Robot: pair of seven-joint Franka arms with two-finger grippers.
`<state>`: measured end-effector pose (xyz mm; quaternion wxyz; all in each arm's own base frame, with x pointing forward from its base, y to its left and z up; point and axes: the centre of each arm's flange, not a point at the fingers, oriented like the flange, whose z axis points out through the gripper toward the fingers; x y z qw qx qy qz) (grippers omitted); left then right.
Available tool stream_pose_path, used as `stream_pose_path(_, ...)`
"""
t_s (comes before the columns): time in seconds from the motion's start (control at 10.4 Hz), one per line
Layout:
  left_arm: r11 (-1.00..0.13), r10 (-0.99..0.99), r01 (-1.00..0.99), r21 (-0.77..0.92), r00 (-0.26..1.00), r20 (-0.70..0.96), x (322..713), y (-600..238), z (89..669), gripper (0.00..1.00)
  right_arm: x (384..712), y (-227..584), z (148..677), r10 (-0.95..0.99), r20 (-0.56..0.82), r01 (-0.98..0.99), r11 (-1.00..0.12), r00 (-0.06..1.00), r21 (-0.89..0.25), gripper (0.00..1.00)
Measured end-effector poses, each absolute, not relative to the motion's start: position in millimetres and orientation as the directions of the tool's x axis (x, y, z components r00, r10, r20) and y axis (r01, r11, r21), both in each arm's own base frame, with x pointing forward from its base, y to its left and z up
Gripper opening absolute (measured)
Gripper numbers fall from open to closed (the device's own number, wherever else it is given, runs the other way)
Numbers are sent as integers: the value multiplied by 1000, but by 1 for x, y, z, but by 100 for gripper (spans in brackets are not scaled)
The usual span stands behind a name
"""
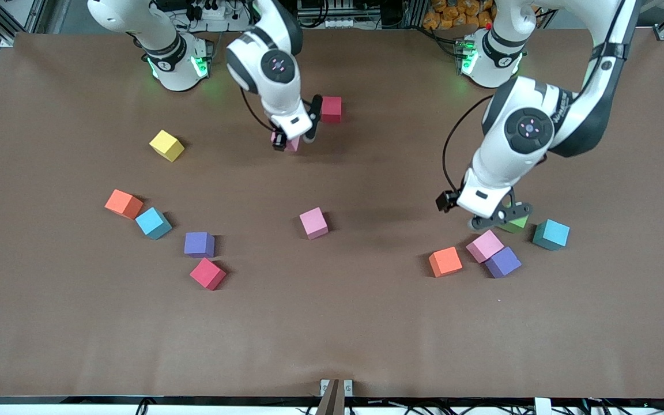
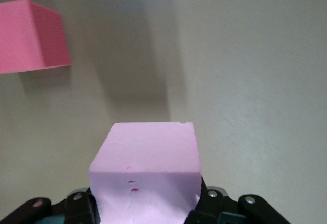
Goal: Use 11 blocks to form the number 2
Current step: 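Lower the lilac cube beside the hot pink cube with the right gripper, then grasp the orange cube with the left gripper while the right gripper releases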
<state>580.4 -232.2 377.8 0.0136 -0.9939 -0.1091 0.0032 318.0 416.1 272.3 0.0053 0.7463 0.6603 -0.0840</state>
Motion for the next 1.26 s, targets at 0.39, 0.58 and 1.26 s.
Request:
stream_pose_path(0.39,-986,153,153,-60,988,-6,627,-220,339,100,282,423,245,986,-157,993,-72,56,-97,64)
stream_pose_path(0.58,-982,182,181,-48,983,-11,644,-217,326,100,265,429,239,981,-176,991,-96,79,-91,64)
stream_pose_path(1.26,-978,210,210,-4,978,-6,665,-230,261,100,209,459,206,972,-204,991,-128,120,-27,64)
